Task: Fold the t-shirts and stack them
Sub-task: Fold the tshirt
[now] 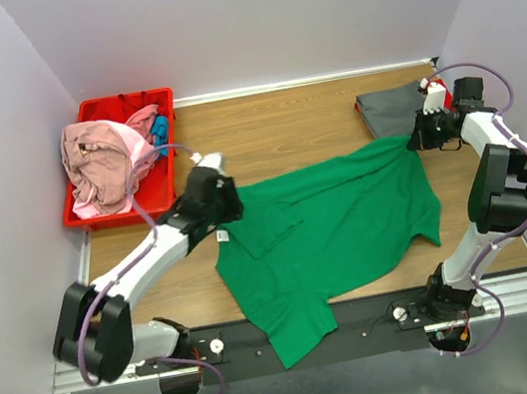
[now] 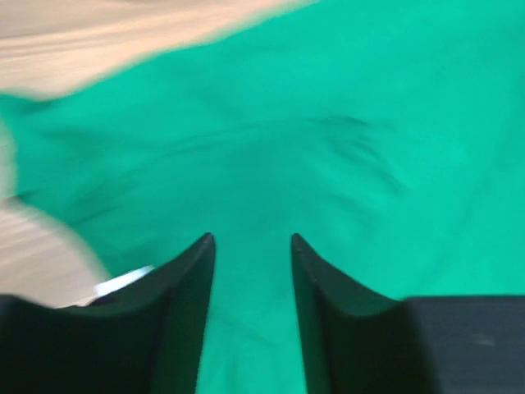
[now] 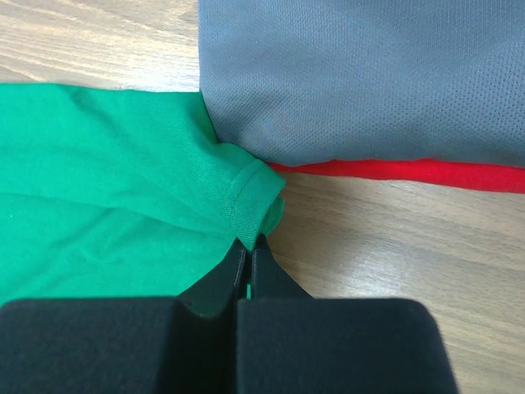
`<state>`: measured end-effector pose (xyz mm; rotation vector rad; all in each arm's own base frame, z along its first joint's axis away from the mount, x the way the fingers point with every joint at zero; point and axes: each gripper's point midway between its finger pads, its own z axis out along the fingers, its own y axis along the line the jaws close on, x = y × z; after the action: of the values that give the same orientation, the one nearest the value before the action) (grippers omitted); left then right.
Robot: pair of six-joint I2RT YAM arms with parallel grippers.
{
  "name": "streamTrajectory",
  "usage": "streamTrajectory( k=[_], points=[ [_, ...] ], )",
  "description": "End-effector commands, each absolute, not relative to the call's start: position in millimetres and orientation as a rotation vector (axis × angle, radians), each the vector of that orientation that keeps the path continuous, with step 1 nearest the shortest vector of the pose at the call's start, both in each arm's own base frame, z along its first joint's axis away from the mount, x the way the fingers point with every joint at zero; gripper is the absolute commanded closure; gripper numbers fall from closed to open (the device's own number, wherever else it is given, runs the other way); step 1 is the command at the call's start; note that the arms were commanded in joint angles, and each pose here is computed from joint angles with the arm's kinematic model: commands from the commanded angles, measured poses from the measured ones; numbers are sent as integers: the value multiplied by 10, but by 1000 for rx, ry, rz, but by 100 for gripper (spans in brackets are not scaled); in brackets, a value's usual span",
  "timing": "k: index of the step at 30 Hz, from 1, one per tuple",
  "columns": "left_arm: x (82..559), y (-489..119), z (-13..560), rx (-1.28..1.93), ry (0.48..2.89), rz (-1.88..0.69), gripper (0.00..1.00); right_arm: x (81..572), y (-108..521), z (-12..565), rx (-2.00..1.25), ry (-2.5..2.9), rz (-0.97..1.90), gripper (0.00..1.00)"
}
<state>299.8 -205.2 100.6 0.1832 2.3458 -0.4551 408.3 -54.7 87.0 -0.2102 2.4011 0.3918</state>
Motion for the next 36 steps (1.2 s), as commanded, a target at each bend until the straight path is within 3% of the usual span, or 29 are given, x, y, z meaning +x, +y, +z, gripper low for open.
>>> streamTrajectory(
  k=[1,6,15,30,36],
  points=[
    [3277,-1678,1357,-85,2159,-483,45,4076,-536,811,-223,2395,422,98],
    [3417,-1574,1151,-137,2228,-435,45,4077,-527,813,-219,2395,431,98],
    [3610,-1165,771,-356,2308,-108,42,4065,-522,804,-224,2396,432,98],
    [3442,-1067,220,-422,2415,-20,42,4062,-503,807,-225,2392,446,98],
    [3360,-1062,76,-426,2442,-20,50,4061,-500,808,-224,2392,448,98]
  ],
)
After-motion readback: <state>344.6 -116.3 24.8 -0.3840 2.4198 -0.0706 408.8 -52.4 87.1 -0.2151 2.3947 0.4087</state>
